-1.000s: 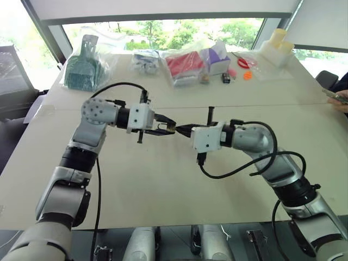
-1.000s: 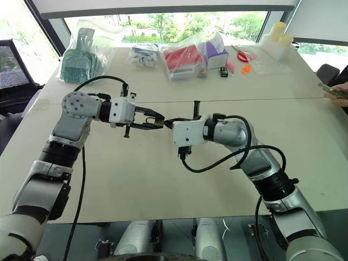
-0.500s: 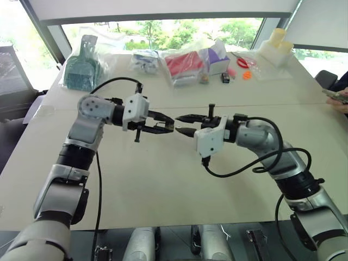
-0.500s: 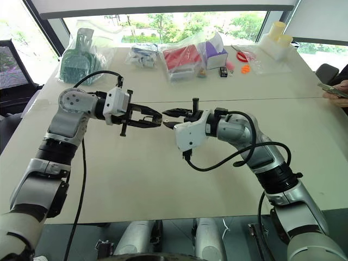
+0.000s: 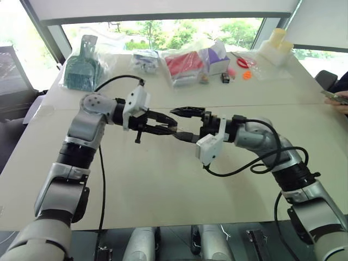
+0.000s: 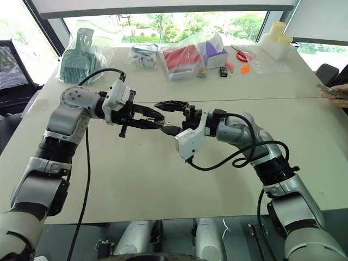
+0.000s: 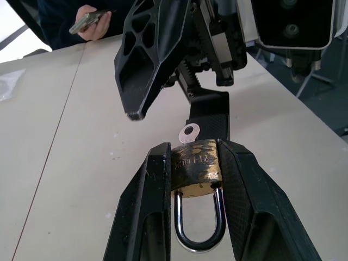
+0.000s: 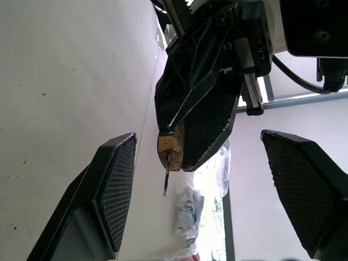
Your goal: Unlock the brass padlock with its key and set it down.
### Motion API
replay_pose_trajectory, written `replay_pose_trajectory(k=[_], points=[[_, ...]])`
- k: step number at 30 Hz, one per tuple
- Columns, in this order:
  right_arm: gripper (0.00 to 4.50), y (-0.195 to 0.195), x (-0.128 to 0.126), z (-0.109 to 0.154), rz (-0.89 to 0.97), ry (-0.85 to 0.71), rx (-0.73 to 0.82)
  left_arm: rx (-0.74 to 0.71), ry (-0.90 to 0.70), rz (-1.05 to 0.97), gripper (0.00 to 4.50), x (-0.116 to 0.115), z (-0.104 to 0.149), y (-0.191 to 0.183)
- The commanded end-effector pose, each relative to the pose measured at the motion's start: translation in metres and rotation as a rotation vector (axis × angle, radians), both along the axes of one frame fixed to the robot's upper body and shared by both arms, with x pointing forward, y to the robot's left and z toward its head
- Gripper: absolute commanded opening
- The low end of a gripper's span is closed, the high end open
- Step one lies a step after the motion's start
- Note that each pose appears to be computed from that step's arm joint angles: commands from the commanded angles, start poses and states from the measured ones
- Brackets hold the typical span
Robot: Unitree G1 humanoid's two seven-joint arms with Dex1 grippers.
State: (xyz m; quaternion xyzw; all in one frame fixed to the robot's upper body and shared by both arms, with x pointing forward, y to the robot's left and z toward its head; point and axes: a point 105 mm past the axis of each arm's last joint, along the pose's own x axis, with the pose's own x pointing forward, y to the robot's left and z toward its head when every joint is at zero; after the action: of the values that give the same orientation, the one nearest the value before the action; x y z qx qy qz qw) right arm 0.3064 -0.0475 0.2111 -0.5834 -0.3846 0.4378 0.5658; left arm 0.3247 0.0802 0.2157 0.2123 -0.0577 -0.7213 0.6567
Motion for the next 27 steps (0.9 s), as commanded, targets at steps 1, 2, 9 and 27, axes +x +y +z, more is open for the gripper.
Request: replay_pose_trajectory(k=[1, 2, 9, 27], points=[[2.89, 0.0048, -0.0047, 0.0156, 0.042, -0.073, 0.033, -0.036, -0.044, -0.012, 0.67, -0.0037, 0.0180, 0.0000], [2.41, 0.0053, -0.0053, 0.0159, 0.048, -0.079, 0.034, -0.039, -0.040, -0.010, 0.67, -0.0035, 0.0184, -0.0002], [0.05, 0.0072, -0.0070, 0.0164, 0.067, -0.098, 0.036, -0.050, -0.013, 0.000, 0.67, -0.0020, 0.0200, 0.0002], [0.00, 0.0036, -0.0005, 0.0114, 0.040, -0.063, 0.032, -0.018, 0.048, 0.051, 3.39, -0.0008, 0.0191, 0.0083]])
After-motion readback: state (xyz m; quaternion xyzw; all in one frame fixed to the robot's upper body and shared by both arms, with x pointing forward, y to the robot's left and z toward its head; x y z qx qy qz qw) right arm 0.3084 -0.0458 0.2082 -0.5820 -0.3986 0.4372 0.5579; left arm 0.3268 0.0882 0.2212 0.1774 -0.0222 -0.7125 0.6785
